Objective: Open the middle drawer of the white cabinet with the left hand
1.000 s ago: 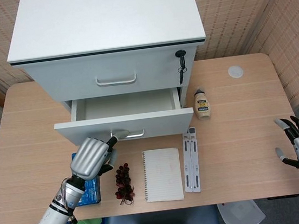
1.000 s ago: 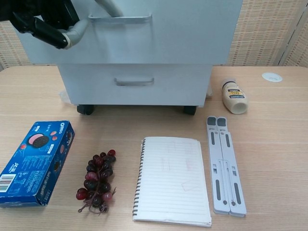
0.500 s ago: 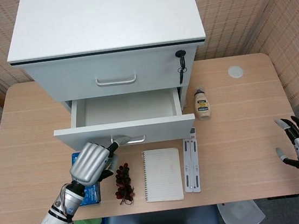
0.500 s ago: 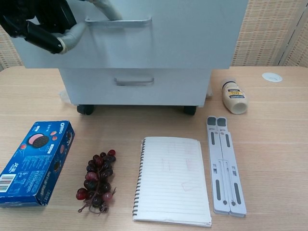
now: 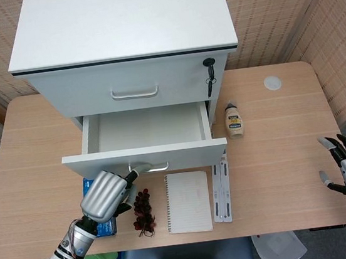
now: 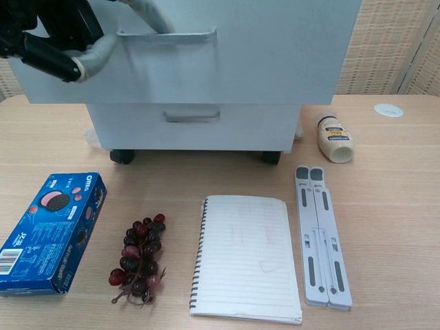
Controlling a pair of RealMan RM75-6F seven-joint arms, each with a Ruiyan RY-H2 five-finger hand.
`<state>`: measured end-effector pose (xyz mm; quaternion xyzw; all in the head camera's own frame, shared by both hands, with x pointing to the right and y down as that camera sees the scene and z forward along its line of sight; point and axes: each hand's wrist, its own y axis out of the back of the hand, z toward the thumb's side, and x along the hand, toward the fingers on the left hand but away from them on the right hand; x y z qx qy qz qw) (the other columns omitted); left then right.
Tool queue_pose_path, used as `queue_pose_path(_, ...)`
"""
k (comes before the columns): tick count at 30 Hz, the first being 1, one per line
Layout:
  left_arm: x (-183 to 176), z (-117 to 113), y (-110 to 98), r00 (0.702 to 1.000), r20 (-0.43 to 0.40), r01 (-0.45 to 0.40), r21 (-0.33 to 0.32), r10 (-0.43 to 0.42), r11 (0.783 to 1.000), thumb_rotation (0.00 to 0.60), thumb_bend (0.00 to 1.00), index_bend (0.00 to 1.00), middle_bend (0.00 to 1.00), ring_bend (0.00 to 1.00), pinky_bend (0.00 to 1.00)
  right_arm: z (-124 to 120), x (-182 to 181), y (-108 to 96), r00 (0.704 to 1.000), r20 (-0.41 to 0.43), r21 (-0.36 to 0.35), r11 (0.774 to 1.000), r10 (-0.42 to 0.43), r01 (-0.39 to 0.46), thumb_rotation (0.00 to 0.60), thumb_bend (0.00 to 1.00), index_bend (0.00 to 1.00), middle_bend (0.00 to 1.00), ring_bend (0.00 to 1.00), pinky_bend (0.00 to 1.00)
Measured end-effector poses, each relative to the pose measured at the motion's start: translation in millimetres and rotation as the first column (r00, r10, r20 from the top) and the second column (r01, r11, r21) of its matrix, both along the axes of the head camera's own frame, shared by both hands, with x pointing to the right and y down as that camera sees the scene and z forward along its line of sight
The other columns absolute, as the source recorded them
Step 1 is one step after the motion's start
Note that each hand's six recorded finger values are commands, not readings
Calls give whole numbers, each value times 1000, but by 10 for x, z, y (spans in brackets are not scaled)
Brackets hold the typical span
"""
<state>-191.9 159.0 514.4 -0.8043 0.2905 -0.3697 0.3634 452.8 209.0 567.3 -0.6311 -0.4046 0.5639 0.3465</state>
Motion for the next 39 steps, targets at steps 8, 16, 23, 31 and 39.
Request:
queue_pose_path(8,-9,-49,60,1000,-4,-5,0,5,1000,600,682,230,898,943,1000,0,7,10,1000,-1,0,1000,2,-2,600,334,105,139,27,82)
queue_pose_path(16,-9,-110,110,1000,-14,-13,13,14,1000,600,683,230,886,924,1000,-3,13,15,1000,-1,2,1000,3,-3,600,334,104,139,28,82)
queue_pose_path(23,-44,-194,83,998,-56,10,66,-6,998,600,682,266,818,829,1000,0,21,20,1000,-2,-1,1000,7,-7,600,334,105,138,27,82)
queue_pose_path(31,-169,-285,151,996,-86,30,118,-20,993,600,682,522,774,790,1000,12,34,21,1000,-4,-5,1000,11,-11,600,334,104,139,27,82)
queue_pose_path(39,-331,-287,198,996,-77,63,161,-51,985,600,683,742,844,846,1000,25,56,23,1000,-9,-9,1000,20,-20,600,334,105,139,27,82)
